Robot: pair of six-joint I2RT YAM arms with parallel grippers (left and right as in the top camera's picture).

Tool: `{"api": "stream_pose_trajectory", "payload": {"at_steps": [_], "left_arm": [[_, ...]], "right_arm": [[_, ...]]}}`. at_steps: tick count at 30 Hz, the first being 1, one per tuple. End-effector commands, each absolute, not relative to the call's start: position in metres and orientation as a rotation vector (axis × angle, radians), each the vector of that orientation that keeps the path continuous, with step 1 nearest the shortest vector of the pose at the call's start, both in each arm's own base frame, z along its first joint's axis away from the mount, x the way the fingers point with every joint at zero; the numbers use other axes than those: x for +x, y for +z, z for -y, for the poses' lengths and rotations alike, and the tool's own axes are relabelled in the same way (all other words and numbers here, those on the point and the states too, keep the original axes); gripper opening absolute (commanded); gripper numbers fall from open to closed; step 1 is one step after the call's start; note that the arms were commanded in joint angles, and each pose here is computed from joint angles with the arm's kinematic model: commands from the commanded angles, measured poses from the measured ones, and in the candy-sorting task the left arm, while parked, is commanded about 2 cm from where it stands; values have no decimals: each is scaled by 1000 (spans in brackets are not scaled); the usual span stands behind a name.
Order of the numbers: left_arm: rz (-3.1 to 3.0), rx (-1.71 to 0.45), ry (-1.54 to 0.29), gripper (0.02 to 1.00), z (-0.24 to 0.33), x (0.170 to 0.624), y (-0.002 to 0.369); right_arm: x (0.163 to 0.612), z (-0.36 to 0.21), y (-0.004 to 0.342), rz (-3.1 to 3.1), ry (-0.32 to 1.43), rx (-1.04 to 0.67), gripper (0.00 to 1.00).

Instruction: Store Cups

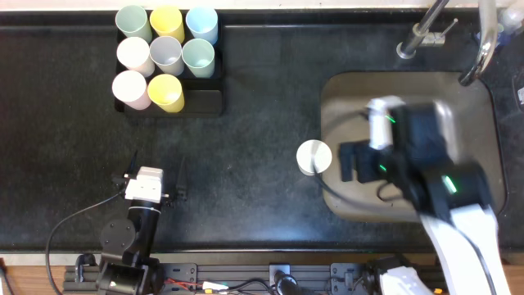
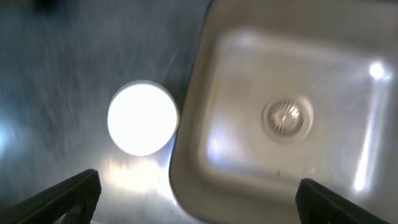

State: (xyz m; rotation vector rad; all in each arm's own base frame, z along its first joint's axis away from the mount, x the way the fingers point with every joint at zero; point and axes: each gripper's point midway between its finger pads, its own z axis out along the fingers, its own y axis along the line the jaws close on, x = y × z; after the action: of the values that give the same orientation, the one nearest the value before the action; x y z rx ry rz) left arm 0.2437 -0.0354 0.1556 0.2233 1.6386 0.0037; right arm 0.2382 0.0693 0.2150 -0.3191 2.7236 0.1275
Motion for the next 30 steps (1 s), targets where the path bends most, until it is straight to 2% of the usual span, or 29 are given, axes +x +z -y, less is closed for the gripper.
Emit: {"api": "stream_pose_trajectory", "payload": {"at_steps": [1, 9, 16, 30], "left_arm": [[-1630, 237, 11, 998, 36, 243, 157], [-1630, 237, 11, 998, 36, 243, 157], [-1630, 237, 11, 998, 36, 243, 157], [-1630, 237, 11, 998, 36, 243, 157]], "right_arm": [[253, -79, 190, -2844, 11, -574, 998], [279, -94, 150, -2920, 149, -672, 998], [281, -94, 125, -2989, 149, -758, 996], [295, -98, 88, -3048, 149, -808, 996]]}}
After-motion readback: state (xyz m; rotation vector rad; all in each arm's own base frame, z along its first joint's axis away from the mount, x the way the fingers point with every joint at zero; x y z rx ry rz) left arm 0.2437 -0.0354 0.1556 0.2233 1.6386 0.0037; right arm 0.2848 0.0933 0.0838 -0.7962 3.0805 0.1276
